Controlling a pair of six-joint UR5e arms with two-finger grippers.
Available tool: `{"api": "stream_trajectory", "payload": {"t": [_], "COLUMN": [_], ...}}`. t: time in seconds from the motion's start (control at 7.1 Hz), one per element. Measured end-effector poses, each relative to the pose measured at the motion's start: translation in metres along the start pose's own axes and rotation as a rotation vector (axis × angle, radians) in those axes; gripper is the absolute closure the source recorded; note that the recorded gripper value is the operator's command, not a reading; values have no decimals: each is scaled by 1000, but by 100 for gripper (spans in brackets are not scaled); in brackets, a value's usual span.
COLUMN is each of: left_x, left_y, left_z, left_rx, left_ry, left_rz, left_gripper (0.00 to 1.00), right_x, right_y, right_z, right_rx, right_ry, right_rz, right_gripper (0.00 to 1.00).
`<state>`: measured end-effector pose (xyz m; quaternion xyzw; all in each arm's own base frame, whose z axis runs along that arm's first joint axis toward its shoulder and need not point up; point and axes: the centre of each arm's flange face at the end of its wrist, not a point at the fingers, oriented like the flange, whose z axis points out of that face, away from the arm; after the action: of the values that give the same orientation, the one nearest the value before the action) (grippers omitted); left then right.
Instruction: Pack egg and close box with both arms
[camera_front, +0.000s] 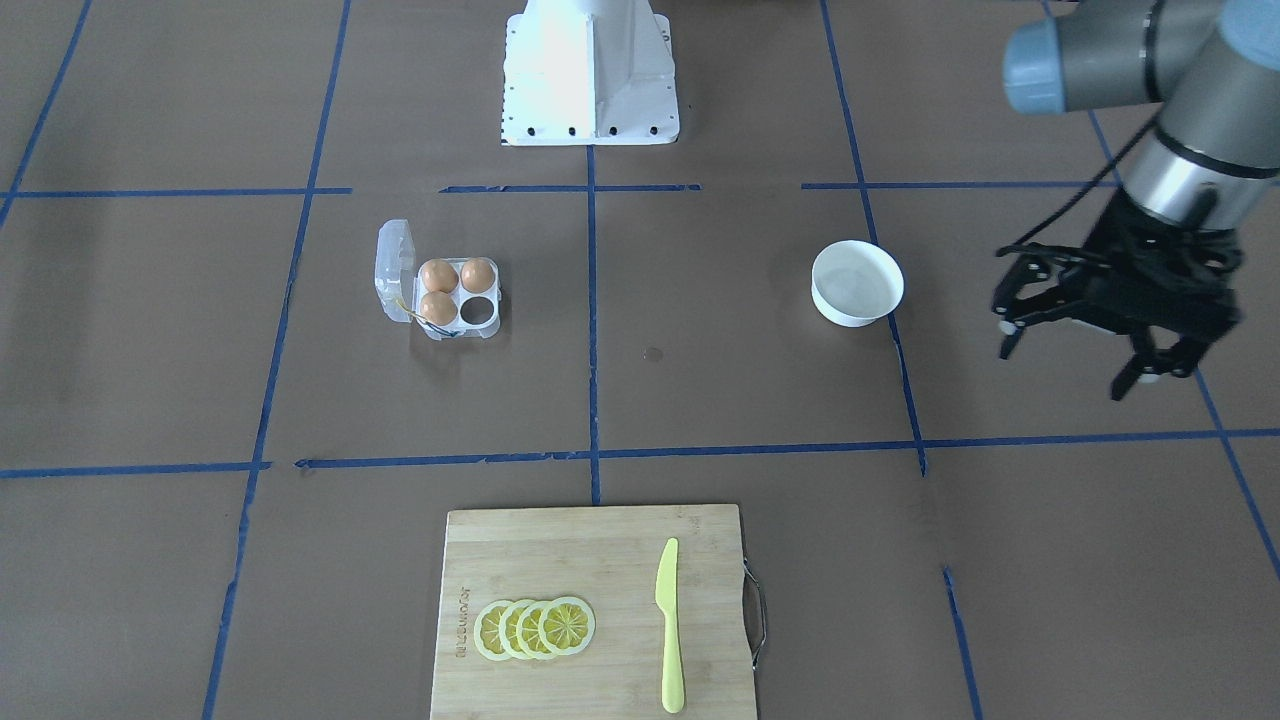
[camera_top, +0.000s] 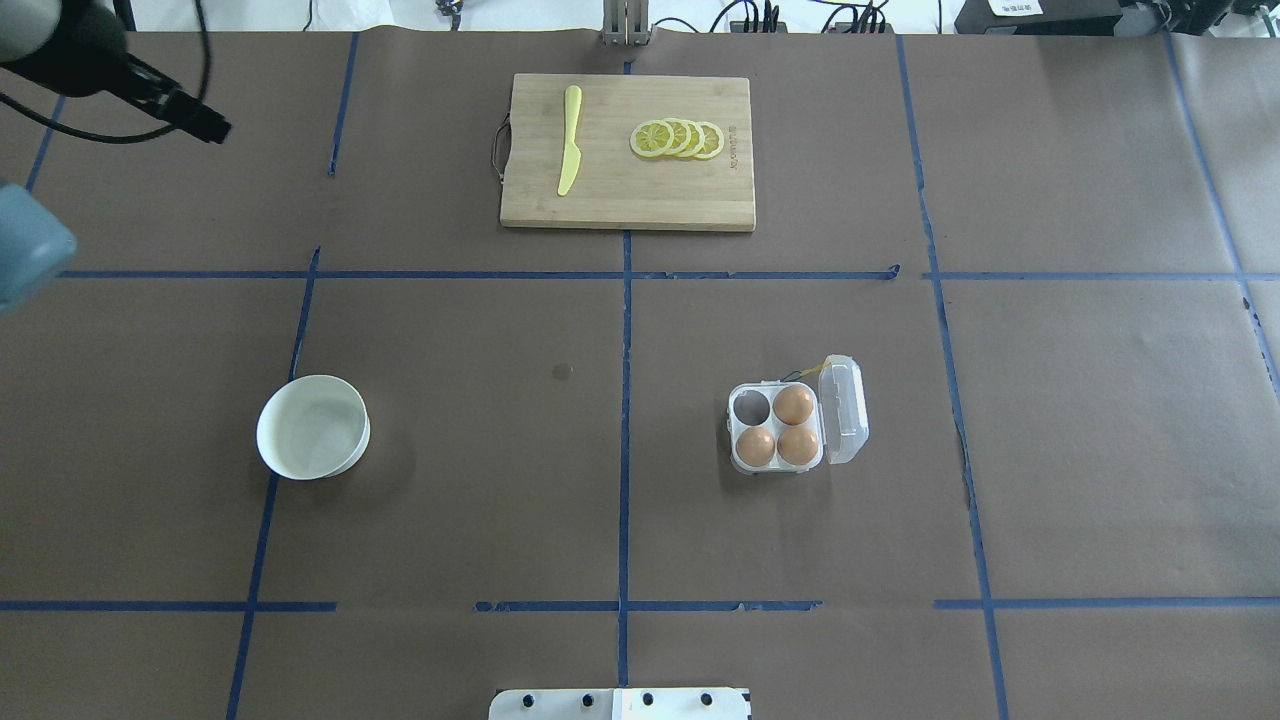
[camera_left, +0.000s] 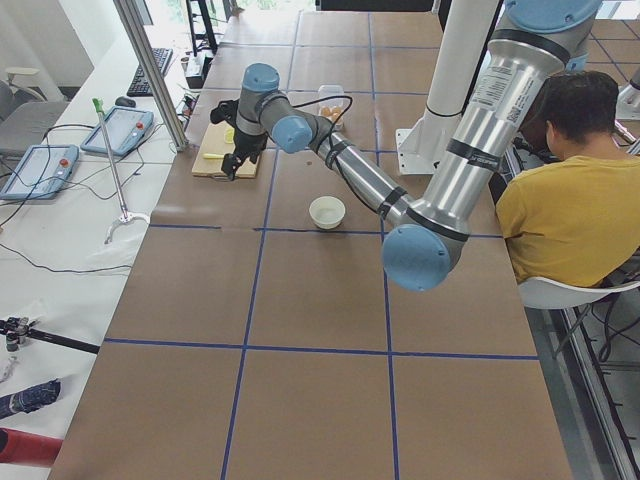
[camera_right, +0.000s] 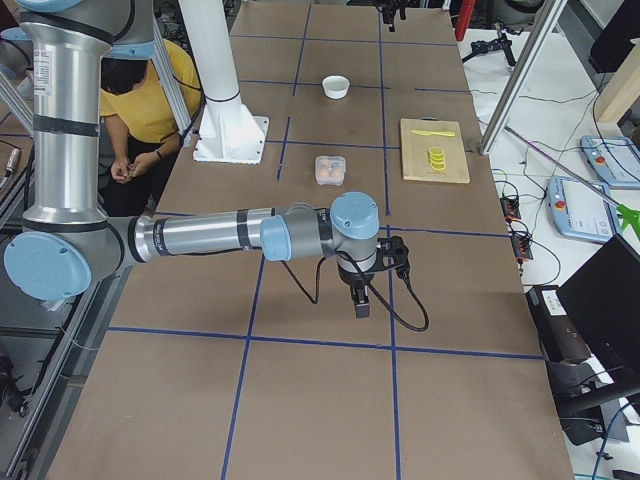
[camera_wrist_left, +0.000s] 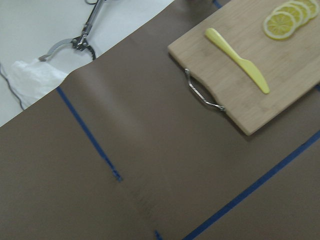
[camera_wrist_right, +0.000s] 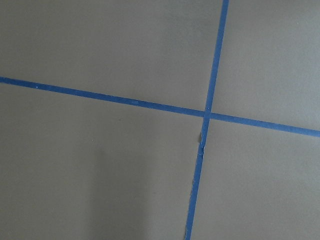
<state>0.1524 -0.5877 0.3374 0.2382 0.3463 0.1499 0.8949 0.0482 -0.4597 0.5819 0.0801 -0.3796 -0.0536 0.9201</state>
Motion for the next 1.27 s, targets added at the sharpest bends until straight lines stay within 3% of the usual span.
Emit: {"api": "stream_trajectory", "payload": {"t": [0.28, 0.7, 0.99, 1.13, 1.27], "left_x": [-132, -236, -277, -288, -293], "left_y": [49, 148, 229, 253, 267], "left_z": [4, 28, 22, 8, -8], "left_rx": [-96, -238, -299, -295, -279], "left_ry": [-90, -149, -92, -53, -26], "left_rz": [-234, -385, -406, -433, -408], "left_gripper": [0, 0, 0, 0, 0], "right_x": [1, -3, -11, -14, -17], "right_y": [4, 8, 6, 4, 2], "right_z": [2, 3, -3, -6, -8], "right_rx": [-5, -9, 4, 11, 15], "right_ry": [-6, -56, -82, -82, -81], "right_rz": [4, 10, -8, -16, -22], "right_gripper": [0, 0, 0, 2, 14]}}
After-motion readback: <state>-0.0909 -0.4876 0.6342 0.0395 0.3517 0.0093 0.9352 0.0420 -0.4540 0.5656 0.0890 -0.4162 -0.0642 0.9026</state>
